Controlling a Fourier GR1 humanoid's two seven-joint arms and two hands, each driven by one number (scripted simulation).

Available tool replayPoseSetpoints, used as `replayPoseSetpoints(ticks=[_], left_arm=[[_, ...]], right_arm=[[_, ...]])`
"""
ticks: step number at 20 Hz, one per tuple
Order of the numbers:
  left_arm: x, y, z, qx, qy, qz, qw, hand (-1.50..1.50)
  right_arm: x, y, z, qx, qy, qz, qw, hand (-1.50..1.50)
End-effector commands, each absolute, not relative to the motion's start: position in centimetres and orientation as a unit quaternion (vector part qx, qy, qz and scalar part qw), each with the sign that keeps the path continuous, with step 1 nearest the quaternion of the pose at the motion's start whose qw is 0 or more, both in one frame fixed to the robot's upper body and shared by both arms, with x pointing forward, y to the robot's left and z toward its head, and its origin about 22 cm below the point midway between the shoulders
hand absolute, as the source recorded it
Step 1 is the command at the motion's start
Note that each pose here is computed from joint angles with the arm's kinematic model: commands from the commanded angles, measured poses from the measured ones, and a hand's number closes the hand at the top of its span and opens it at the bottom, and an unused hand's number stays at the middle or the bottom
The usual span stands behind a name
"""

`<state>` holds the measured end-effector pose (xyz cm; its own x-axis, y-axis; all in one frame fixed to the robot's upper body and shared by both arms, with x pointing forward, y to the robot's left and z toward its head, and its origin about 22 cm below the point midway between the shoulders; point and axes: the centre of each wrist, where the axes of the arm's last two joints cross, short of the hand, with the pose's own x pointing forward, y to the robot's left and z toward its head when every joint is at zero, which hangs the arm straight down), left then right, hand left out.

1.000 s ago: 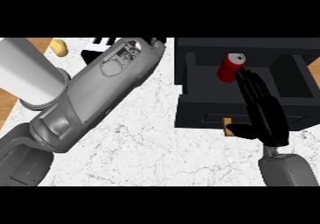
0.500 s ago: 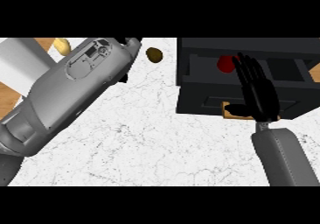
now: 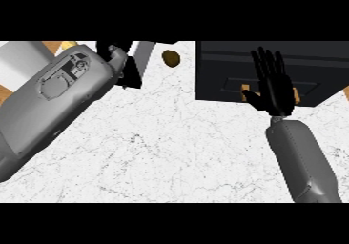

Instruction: Pick up the can, place it into the drawer and close the drawer

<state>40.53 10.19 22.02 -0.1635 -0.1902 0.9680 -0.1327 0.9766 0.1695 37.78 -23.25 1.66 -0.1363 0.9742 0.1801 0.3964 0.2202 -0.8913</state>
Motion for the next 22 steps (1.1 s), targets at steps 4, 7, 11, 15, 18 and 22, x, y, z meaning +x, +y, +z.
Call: replayPoseSetpoints(ticks=[4, 7, 11, 15, 18, 22], left_arm=[[39.0, 11.1, 20.6, 0.106, -0.753, -0.023, 0.649, -1.5], [38.4, 12.7, 20.2, 0.109, -0.758, -0.035, 0.642, -1.5], [38.3, 14.3, 19.1, 0.115, -0.758, -0.024, 0.642, -1.5], [37.1, 14.2, 18.8, 0.104, -0.756, -0.041, 0.645, -1.5], [36.2, 15.2, 17.9, 0.098, -0.758, -0.041, 0.644, -1.5], [36.4, 15.9, 16.5, 0.105, -0.758, -0.04, 0.643, -1.5]], right_arm=[[40.8, -20.6, 1.2, -0.522, -0.663, 0.343, 0.411, -1.5], [41.2, -21.8, 1.0, -0.537, -0.659, 0.333, 0.409, -1.5], [43.2, -22.1, 3.8, -0.54, -0.665, 0.333, 0.396, -1.5], [44.9, -21.4, 6.7, -0.55, -0.662, 0.322, 0.395, -1.5], [45.1, -21.5, 6.9, -0.551, -0.656, 0.324, 0.401, -1.5], [46.1, -20.6, 9.2, -0.549, -0.658, 0.321, 0.402, -1.5]])
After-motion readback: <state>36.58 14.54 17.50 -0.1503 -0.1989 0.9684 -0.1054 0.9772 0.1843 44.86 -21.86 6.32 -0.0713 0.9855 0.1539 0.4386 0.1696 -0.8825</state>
